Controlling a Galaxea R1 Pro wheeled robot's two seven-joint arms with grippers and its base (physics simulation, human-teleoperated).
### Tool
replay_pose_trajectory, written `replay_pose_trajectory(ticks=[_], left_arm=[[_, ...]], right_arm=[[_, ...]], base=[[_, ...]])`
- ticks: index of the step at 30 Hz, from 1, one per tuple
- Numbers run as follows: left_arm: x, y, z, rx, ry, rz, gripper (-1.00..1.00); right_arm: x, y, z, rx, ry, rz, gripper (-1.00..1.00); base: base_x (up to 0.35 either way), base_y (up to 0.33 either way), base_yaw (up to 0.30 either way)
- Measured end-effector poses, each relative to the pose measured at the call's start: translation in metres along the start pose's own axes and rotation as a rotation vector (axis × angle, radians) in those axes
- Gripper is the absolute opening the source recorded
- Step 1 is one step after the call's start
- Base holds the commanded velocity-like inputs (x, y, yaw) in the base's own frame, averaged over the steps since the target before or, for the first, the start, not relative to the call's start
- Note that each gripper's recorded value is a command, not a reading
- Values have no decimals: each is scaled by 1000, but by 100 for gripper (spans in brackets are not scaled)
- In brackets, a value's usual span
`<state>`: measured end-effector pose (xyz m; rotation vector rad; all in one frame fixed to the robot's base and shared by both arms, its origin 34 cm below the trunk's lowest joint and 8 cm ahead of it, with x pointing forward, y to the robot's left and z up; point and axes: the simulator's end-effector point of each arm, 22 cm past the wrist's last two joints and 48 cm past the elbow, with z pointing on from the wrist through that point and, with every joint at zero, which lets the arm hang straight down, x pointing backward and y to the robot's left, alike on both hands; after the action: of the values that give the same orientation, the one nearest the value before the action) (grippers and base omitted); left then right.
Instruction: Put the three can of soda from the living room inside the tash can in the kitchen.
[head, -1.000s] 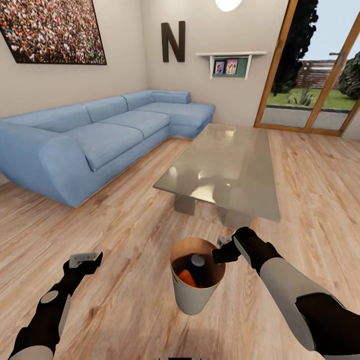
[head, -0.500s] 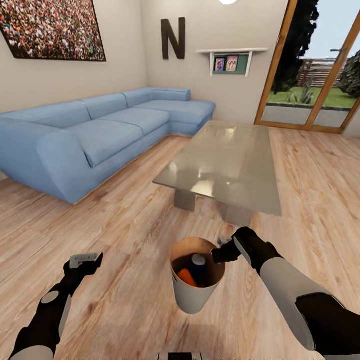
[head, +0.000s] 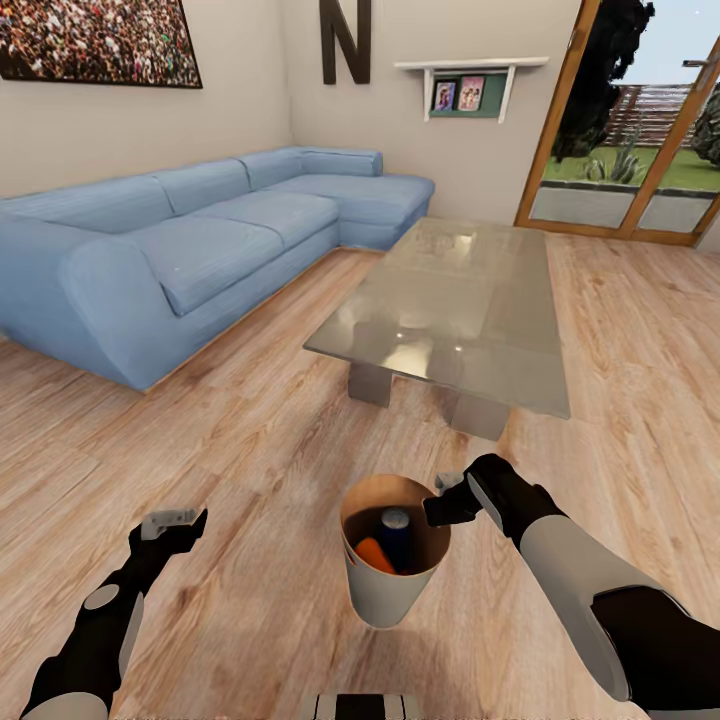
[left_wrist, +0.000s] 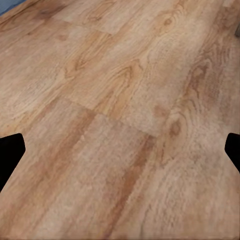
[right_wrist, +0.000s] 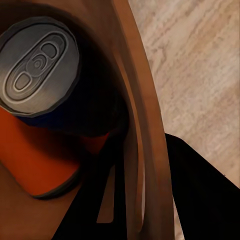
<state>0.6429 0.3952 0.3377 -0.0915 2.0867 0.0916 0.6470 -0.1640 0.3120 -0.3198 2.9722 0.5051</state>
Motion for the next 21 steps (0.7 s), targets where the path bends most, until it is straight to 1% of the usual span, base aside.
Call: replay_pose_trajectory(ticks=[15, 21], left_arm=[[0, -2, 0, 3, -1, -2, 100], [1, -4, 0, 5, 0, -5, 100]], right_arm=[[-4, -3, -4, 1, -14, 3, -100], [-4, -9, -6, 15, -18, -1, -100]], base=[[0, 0, 0], [0, 0, 0]])
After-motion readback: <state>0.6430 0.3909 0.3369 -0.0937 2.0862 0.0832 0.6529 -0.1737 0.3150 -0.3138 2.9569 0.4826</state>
